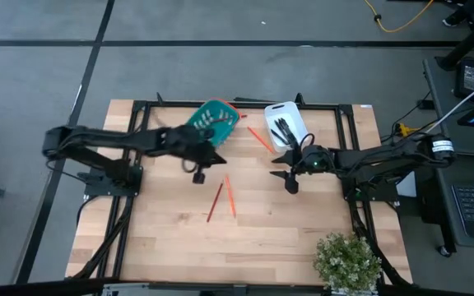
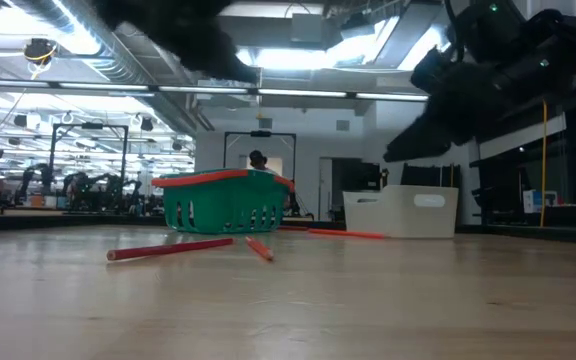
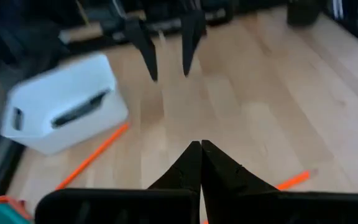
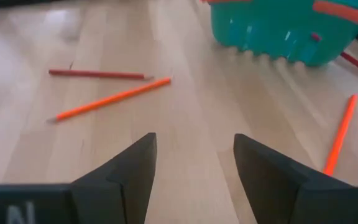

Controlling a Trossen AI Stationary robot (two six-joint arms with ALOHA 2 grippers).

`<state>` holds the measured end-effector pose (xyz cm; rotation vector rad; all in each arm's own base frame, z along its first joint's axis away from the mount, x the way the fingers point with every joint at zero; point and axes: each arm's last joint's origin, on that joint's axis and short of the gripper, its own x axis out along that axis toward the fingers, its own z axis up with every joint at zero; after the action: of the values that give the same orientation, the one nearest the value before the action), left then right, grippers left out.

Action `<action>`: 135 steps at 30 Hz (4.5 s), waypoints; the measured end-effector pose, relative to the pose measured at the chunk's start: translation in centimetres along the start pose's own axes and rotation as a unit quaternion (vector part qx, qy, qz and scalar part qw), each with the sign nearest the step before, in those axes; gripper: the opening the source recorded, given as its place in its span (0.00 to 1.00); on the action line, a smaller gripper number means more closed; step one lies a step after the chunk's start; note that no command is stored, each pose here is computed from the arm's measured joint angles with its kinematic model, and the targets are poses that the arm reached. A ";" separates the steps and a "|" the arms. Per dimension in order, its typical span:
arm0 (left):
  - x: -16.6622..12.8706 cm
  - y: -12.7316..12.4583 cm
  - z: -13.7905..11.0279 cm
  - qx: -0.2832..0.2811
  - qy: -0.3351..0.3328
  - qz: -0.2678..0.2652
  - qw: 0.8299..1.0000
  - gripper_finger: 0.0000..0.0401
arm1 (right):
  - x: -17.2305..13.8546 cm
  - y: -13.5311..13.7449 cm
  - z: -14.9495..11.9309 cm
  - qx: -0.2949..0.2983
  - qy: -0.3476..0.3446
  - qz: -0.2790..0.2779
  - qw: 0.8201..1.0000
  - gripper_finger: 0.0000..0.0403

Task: Sort pens & pencils
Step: Put the orange pencil into the blue bin

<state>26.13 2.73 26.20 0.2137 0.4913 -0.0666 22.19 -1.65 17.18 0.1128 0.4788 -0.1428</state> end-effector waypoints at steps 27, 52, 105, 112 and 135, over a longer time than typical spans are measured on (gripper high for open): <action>-2.4 -3.8 -6.8 -0.006 -0.090 0.106 0.990 0.05 | 11.4 -7.6 10.6 -0.008 0.327 -0.070 0.942 0.54; -1.9 -2.0 -8.2 -0.040 -0.036 0.151 0.987 0.26 | 12.3 -12.8 10.3 0.017 0.352 -0.119 0.928 0.54; -1.9 -2.2 -8.1 -0.042 -0.038 0.143 0.988 0.26 | 15.8 -15.9 5.6 0.026 0.387 -0.084 0.918 0.54; -1.9 -2.2 -8.1 -0.042 -0.038 0.143 0.988 0.26 | 15.3 -16.4 5.6 0.054 0.388 -0.052 0.919 0.54; -1.9 -2.2 -8.1 -0.042 -0.038 0.143 0.988 0.27 | 15.7 -14.5 5.3 0.051 0.417 -0.086 0.904 0.31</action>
<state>20.45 2.43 19.70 0.1957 0.3823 0.2246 36.00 -18.36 13.43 0.2364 1.3428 -0.2951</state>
